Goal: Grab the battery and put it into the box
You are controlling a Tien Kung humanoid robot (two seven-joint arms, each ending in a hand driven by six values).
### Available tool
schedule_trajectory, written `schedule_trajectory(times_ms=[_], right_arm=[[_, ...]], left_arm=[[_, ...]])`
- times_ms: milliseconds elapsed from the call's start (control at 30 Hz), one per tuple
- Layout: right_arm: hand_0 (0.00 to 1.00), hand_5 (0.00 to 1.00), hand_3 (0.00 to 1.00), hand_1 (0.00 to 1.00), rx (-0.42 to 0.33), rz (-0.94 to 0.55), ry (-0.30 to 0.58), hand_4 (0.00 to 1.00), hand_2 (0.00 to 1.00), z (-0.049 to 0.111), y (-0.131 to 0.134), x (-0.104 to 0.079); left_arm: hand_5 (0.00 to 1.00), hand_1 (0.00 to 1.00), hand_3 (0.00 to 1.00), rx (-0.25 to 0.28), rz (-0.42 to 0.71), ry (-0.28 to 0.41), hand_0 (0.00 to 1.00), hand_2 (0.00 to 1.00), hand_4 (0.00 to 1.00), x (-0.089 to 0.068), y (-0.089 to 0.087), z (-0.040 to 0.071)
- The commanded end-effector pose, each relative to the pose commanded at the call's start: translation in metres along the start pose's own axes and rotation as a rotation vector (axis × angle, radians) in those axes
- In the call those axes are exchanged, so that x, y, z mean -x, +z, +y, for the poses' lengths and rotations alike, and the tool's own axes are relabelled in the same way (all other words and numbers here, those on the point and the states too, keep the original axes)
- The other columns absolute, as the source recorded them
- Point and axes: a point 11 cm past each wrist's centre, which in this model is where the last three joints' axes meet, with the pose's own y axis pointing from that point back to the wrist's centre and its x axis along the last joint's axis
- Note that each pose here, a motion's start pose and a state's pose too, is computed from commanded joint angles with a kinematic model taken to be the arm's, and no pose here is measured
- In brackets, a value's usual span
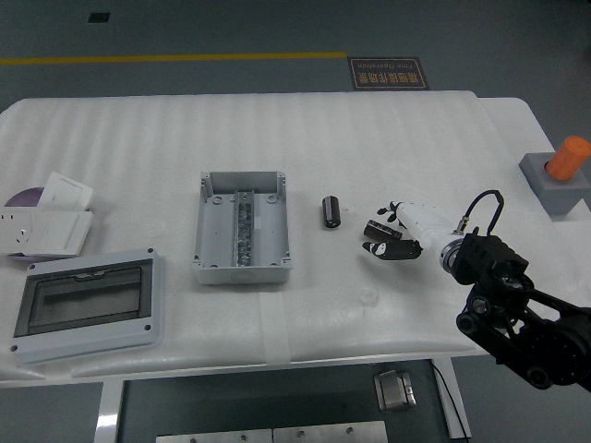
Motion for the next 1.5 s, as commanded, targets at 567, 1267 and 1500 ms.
schedule_trajectory(times_ms=[567,1267,1500], right_arm=[[0.580,0.580,0.671,0.544,-0.008,-0.006,0.000,0.670,0.449,-0.002,-0.003,0.007],[0.564,0.460,0.636,0.470,-0.016,0.042,0.024,0.550,0.324,-0.002,-0.002,0.010],[0.564,0.469,0.633,0.457,-0.019,0.061,0.023,0.547,0.312,-0.002,-0.002,0.013]], left_arm=[[0.423,0.648,0.596,0.010,0.007,0.012,0.621,0.551,0.655,0.000,0.001,0.000],[0.421,0.647,0.596,0.029,0.008,0.019,0.622,0.551,0.655,-0.003,0.004,0.000],[0.416,0.647,0.599,0.035,0.009,0.021,0.623,0.550,0.652,-0.003,0.005,0.000]])
